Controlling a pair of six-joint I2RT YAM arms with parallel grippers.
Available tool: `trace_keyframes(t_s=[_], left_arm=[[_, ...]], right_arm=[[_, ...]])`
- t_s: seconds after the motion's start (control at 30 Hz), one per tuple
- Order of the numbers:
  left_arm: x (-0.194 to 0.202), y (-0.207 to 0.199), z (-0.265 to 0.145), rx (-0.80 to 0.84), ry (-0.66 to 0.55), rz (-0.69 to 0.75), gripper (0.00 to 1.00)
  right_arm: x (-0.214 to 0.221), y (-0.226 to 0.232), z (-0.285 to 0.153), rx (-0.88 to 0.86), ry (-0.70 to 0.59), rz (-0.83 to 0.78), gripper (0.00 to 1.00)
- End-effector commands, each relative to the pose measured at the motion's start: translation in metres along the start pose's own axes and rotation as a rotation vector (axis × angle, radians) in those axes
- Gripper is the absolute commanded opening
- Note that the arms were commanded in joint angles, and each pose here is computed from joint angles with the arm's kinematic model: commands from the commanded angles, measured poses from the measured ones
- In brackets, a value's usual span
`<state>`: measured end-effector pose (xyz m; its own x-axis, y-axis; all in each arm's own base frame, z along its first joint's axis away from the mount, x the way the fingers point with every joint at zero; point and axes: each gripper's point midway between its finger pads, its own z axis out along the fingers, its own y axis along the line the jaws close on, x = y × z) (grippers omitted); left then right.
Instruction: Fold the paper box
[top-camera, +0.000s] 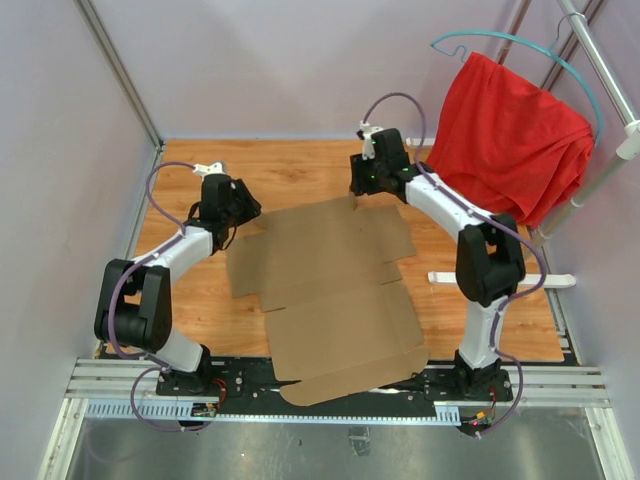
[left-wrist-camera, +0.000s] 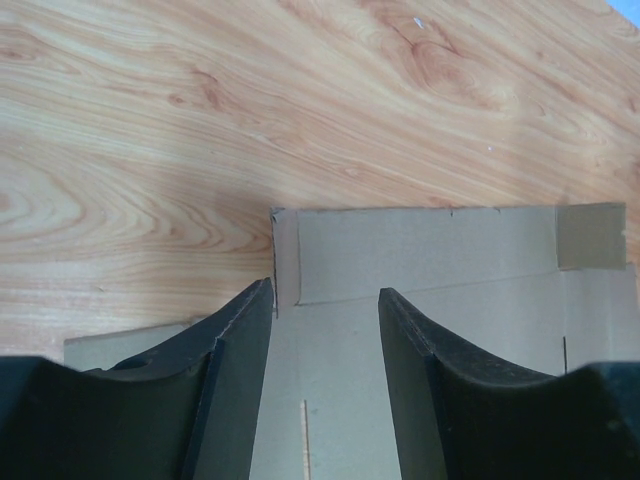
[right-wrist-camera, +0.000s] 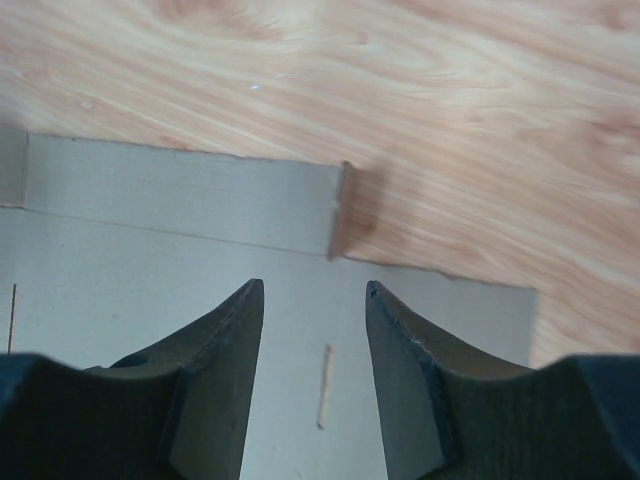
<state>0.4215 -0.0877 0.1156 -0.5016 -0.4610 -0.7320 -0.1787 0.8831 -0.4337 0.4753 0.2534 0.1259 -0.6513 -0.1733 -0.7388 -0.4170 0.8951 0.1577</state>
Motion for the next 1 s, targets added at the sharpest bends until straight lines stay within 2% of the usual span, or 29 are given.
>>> trace_keyframes(t_s=[0.0,0.13,0.57,0.87,0.97], left_arm=[[-0.008,0.006,0.009,-0.001,-0.017,-0.022,0.53],[-0.008,0.006,0.019,0.03,-0.005,-0.057,0.52],[-0.006,-0.047,0.039,0.271,0.083,-0.156,0.43],[0.013,-0.054,0.057,0.302,0.157,-0.176,0.37],[0.001,-0.049,0.043,0.268,0.111,-0.149,0.37]], right_arm=[[-0.006,-0.037,-0.038,0.108,-0.051,0.071,0.47],[0.024,-0.052,-0.055,0.141,-0.031,0.123,0.46],[0.083,-0.058,-0.084,0.183,0.016,0.158,0.46],[0.116,-0.058,-0.08,0.182,0.108,0.181,0.45],[0.12,-0.06,-0.083,0.191,0.106,0.177,0.45]])
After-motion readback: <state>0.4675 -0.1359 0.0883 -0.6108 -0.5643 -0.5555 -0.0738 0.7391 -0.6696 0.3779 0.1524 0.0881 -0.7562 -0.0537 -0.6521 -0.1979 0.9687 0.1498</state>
